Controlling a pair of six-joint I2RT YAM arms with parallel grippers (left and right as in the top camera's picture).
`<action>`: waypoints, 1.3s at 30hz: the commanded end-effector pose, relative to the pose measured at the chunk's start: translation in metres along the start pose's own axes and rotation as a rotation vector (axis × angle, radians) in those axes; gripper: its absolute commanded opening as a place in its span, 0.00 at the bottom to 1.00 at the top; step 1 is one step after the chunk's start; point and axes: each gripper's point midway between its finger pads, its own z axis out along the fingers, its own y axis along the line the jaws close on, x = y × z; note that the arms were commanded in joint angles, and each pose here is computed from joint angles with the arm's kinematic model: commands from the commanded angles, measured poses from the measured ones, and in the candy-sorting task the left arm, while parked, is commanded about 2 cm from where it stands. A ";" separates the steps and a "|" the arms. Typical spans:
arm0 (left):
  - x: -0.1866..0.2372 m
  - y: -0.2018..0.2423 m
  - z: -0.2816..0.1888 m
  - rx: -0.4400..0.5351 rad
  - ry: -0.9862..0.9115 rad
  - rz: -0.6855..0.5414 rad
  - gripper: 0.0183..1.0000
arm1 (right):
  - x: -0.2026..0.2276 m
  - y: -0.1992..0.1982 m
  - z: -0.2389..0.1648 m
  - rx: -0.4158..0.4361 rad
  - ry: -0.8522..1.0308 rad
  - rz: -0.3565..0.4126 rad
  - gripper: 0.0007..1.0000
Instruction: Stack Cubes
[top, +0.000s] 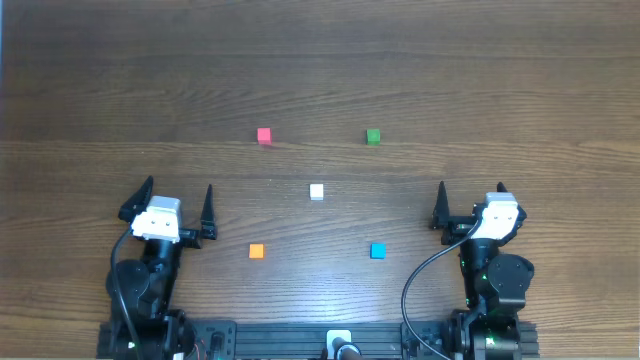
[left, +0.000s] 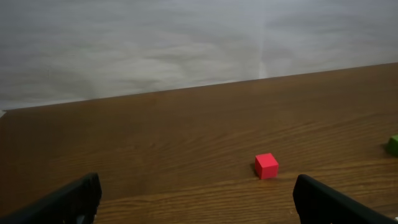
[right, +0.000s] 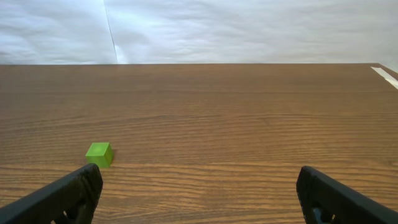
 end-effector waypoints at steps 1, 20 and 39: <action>0.001 0.001 0.000 -0.001 -0.002 0.011 1.00 | 0.003 0.001 0.000 -0.007 0.004 -0.004 0.99; 0.002 0.001 0.000 -0.001 0.003 0.010 1.00 | 0.003 0.001 0.000 -0.007 0.004 -0.004 0.99; -0.010 -0.030 0.000 0.171 0.037 -0.258 1.00 | 0.003 0.001 0.000 -0.007 0.004 -0.004 0.99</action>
